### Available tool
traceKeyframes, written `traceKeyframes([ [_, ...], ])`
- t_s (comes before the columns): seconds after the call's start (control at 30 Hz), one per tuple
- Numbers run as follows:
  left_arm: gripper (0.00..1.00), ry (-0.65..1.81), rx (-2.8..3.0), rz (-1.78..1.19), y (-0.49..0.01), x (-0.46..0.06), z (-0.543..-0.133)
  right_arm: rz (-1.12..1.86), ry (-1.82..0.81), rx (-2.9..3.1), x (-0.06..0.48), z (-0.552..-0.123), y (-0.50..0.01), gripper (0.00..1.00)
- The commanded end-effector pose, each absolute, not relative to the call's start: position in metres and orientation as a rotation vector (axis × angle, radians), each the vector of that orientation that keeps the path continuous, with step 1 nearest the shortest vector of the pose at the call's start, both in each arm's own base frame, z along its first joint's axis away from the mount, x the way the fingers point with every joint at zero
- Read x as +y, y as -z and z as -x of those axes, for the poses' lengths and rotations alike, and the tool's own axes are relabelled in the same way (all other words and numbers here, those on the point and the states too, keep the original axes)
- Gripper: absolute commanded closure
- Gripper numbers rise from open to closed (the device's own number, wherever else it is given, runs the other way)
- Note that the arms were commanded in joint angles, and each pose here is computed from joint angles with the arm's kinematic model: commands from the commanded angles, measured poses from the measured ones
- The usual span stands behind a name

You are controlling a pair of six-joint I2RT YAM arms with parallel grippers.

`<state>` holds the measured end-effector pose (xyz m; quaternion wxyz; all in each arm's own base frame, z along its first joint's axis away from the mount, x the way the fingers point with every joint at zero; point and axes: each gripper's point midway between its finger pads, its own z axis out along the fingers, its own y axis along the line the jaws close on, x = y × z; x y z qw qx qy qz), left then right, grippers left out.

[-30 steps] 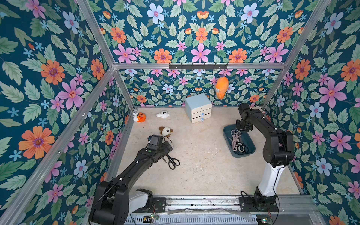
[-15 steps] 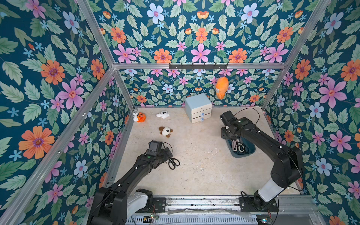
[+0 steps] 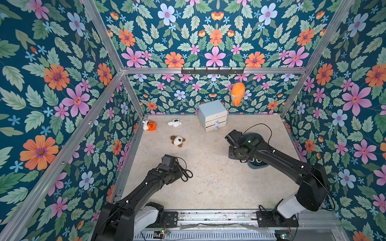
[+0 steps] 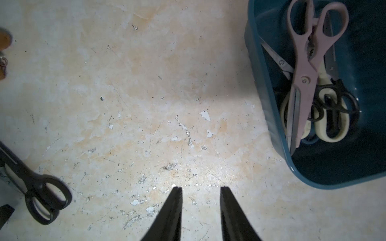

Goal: Put the scissors into the storage box
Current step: Pick up the scissors from the center of the board.

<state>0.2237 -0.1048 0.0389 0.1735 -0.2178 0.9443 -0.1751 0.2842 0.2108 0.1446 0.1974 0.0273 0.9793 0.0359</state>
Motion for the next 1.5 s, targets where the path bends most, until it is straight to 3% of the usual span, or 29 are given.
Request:
traceKeyframes([
  [0.0, 0.69, 0.429, 2.686, 0.678, -0.038, -0.102, -0.22, -0.055, -0.107, 2.762, 0.21, -0.277, -0.145, 0.66],
  [0.7, 0.68, 0.089, 2.716, 0.64, -0.036, -0.124, -0.223, 0.144, -0.039, 2.743, 0.188, -0.26, -0.154, 0.66],
  [1.47, 0.7, 0.037, 2.739, 0.646, -0.03, -0.118, -0.209, 0.212, 0.009, 2.753, 0.191, -0.267, -0.142, 0.66],
])
